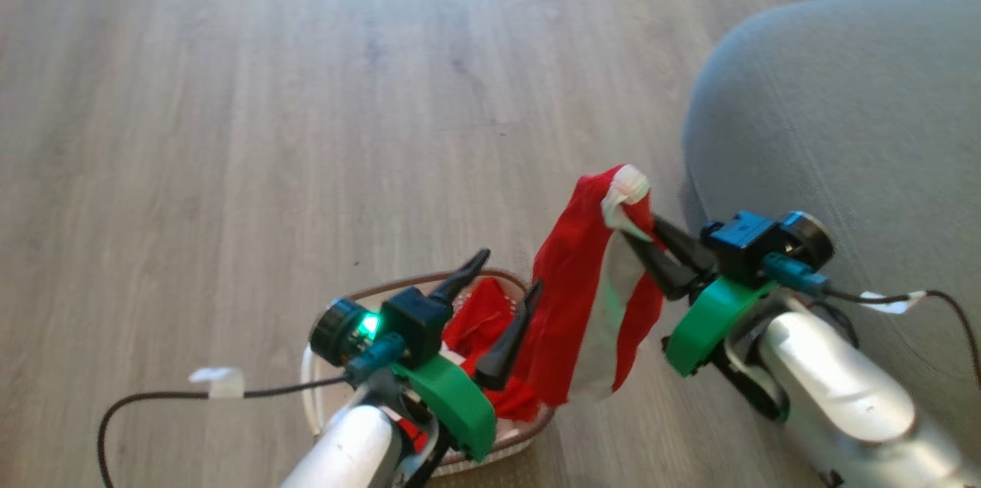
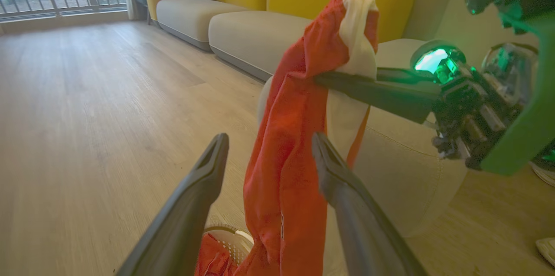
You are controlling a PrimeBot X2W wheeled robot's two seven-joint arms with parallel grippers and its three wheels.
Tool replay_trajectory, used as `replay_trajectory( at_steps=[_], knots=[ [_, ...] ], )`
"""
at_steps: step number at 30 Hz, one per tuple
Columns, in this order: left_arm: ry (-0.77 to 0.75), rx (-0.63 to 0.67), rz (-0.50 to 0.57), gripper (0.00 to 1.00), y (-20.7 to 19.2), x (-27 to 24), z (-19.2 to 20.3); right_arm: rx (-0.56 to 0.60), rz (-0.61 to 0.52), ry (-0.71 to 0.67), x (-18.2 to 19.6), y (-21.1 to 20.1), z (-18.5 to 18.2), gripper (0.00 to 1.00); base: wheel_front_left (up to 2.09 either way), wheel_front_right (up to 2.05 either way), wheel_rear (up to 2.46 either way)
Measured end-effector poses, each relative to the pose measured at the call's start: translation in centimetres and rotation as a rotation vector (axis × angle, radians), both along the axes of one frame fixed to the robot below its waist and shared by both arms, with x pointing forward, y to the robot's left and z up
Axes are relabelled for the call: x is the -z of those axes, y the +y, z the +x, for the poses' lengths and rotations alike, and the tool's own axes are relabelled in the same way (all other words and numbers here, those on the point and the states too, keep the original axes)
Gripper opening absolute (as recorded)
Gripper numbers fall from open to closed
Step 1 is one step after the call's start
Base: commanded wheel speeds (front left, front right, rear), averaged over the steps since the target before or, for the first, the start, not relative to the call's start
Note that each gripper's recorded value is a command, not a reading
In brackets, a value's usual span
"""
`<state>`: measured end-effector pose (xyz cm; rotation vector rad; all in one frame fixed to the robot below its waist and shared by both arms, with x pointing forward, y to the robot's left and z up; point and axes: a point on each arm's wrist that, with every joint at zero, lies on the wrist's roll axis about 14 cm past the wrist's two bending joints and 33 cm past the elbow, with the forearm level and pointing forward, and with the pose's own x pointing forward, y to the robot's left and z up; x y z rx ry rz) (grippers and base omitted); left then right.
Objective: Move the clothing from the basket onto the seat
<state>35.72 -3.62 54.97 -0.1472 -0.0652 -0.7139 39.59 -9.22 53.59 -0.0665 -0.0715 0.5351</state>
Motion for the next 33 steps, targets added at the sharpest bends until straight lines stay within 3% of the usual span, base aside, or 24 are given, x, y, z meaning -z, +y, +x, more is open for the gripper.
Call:
replay_trajectory(
  at_steps=[16, 25, 33],
  knots=[
    [0.069, 0.327, 0.002, 1.00, -9.7, 3.8, -4.1, 0.386, -0.043, -0.038, -1.1, -14.6, -3.0, 0.00, 0.00, 0.00, 0.00],
    [0.080, 0.356, -0.021, 1.00, -11.1, 4.0, -2.6, 0.475, -0.047, -0.021, -0.4, -17.5, -2.6, 0.00, 0.00, 0.00, 0.00],
    [0.038, 0.361, -0.039, 1.00, -11.7, 3.5, 2.3, 0.496, -0.053, -0.021, -0.1, -18.3, 1.9, 0.00, 0.00, 0.00, 0.00]
  ],
)
